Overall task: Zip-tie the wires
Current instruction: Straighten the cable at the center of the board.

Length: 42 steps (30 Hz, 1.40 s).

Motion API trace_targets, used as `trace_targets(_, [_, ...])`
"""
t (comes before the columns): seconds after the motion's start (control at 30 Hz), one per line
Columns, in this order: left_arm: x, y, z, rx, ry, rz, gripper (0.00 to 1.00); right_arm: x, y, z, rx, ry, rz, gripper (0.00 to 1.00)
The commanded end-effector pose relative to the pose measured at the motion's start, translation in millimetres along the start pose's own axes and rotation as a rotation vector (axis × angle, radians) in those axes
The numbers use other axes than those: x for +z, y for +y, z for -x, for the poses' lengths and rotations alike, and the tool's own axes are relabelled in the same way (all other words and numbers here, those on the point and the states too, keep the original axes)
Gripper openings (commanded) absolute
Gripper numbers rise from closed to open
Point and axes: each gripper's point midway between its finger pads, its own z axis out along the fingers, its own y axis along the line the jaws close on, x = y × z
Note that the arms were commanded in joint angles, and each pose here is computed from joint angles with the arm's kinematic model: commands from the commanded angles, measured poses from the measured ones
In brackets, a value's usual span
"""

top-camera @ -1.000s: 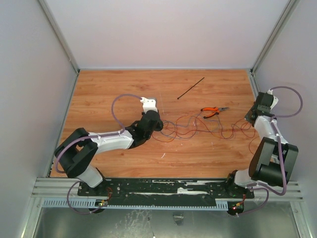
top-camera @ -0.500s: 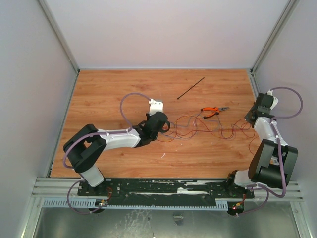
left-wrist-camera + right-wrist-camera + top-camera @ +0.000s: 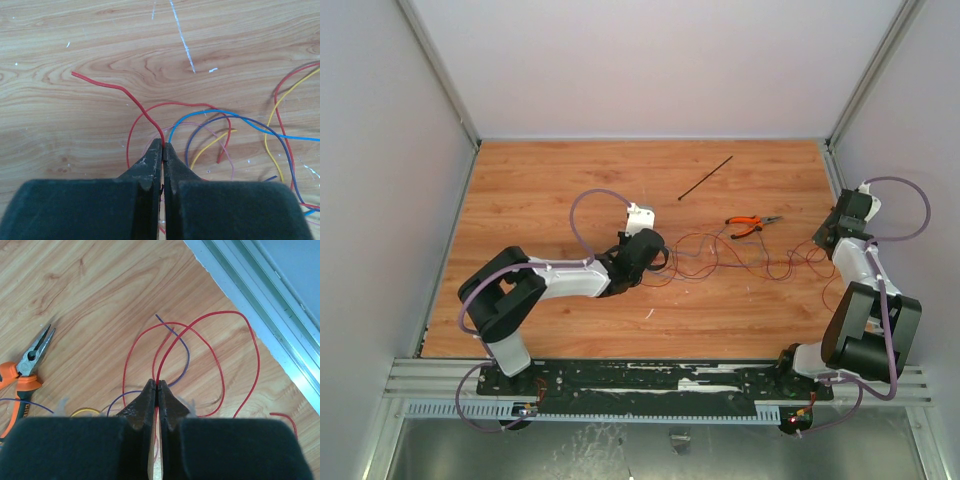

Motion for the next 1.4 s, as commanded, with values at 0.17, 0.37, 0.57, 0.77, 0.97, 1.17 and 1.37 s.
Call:
trace_targets(0.17, [2,6,6,0.012,-0.027,0.058,0.0,1,-15,9,0.01,-0.047,-0.076,0.0])
trace_targets(0.37, [4,11,-3,0.026,-0.014,0.081,0.0,0,-21,9,0.015,-0.05,-0.11,0.0])
trace_targets(0.57, [3,13,-4,0.025,-0.015,0.091,0.0,-1,-20,9,0.014,-0.05,-0.1,0.0])
trace_targets(0.77, [2,12,0,0.015,-0.021,0.084,0.0,-2,2,9,-0.002,-0.037,0.024,0.0])
trace_targets(0.97, [-1,5,12,-0.02,-0.037,0.05,0.0,2,23,2,0.003,0.03,0.127,0.03])
trace_targets(1.17, [-2,4,13,-0.033,-0.041,0.048,0.04,2,31,0,0.007,0.055,0.165,0.17])
trace_targets(1.37, [-3,4,16,-0.044,-0.047,0.046,0.16,-12,42,18,0.008,0.033,0.218,0.3])
